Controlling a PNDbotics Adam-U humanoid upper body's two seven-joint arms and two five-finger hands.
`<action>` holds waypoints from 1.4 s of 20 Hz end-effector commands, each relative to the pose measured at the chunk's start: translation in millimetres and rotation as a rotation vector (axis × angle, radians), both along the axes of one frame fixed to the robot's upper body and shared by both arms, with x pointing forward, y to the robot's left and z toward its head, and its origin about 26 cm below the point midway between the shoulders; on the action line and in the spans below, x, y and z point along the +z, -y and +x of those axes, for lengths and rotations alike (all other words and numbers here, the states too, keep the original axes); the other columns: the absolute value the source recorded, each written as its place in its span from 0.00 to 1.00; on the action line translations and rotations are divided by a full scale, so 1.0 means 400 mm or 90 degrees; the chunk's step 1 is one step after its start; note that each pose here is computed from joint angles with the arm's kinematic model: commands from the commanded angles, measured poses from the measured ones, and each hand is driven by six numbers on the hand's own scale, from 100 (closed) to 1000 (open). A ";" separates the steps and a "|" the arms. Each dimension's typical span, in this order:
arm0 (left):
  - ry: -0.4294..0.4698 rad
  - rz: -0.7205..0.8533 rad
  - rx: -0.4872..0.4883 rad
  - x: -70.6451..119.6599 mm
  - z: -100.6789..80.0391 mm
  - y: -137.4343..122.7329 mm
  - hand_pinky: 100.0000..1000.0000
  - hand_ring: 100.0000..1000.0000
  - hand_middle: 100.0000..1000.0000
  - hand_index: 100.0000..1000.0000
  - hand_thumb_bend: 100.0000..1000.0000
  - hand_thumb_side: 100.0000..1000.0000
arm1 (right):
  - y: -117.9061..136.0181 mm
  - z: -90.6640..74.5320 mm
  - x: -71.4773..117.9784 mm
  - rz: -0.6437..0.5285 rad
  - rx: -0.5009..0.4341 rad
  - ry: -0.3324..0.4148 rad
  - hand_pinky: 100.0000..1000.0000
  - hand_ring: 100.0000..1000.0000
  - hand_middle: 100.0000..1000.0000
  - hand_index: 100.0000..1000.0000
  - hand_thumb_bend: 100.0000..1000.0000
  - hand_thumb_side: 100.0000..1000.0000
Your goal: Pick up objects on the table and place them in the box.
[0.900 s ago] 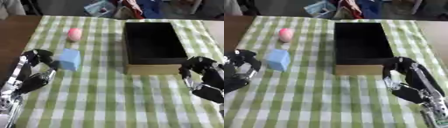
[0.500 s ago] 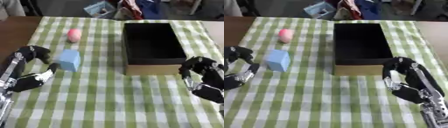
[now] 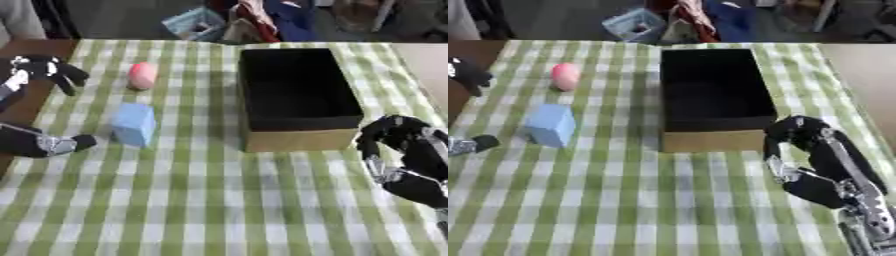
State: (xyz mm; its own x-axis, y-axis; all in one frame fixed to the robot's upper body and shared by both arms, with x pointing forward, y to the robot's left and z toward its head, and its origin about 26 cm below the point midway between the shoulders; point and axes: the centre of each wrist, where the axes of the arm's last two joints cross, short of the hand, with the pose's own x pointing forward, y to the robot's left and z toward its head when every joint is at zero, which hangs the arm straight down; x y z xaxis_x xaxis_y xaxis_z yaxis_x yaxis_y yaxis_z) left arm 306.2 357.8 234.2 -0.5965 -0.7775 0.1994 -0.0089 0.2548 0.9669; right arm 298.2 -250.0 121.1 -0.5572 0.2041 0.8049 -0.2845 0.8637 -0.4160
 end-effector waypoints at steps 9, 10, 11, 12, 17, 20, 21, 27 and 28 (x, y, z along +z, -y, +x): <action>-0.064 0.201 0.000 0.088 0.113 -0.052 0.71 0.58 0.61 0.78 0.70 0.19 | 0.008 -0.003 0.013 -0.022 0.011 0.008 0.63 0.48 0.47 0.60 0.00 0.00; -0.070 0.205 0.000 0.088 0.126 -0.052 0.71 0.58 0.61 0.78 0.70 0.20 | 0.008 -0.003 0.012 -0.023 0.011 0.008 0.63 0.48 0.47 0.60 0.00 0.00; -0.078 0.211 -0.001 0.086 0.140 -0.051 0.70 0.59 0.61 0.78 0.70 0.20 | 0.008 -0.003 0.012 -0.023 0.012 0.007 0.63 0.48 0.47 0.60 0.00 0.00; -0.085 0.219 -0.001 0.084 0.154 -0.048 0.70 0.59 0.61 0.78 0.70 0.20 | 0.007 -0.003 0.011 -0.024 0.013 0.007 0.63 0.48 0.47 0.60 0.00 0.00; -0.114 0.245 -0.008 0.066 0.223 -0.024 0.70 0.59 0.61 0.79 0.73 0.25 | 0.006 -0.003 0.010 -0.024 0.016 0.005 0.63 0.48 0.47 0.60 0.00 0.00; -0.119 0.244 -0.009 0.052 0.250 -0.006 0.70 0.59 0.61 0.79 0.73 0.26 | 0.006 -0.004 0.009 -0.023 0.015 0.004 0.63 0.48 0.47 0.60 0.00 0.00; -0.120 0.243 -0.009 0.046 0.258 0.000 0.70 0.59 0.61 0.79 0.74 0.26 | 0.006 -0.004 0.009 -0.023 0.016 0.004 0.63 0.48 0.47 0.60 0.00 0.00; -0.128 0.255 -0.008 0.013 0.289 0.023 0.70 0.58 0.60 0.79 0.75 0.27 | 0.005 -0.003 0.009 -0.022 0.016 0.004 0.63 0.48 0.47 0.60 0.00 0.00; -0.131 0.258 -0.008 0.008 0.293 0.026 0.70 0.58 0.60 0.79 0.75 0.27 | 0.005 -0.003 0.008 -0.022 0.016 0.003 0.63 0.48 0.47 0.60 0.00 0.00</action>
State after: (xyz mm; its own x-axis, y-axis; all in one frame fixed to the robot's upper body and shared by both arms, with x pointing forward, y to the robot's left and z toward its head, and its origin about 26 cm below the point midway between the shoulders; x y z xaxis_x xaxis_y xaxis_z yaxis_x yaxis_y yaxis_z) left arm 422.4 346.0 225.9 -0.5878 -0.8085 0.0290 0.2213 -0.1262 0.9670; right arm 296.5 -249.0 118.0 -0.5502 0.2066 0.8091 -0.3077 0.8506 -0.4264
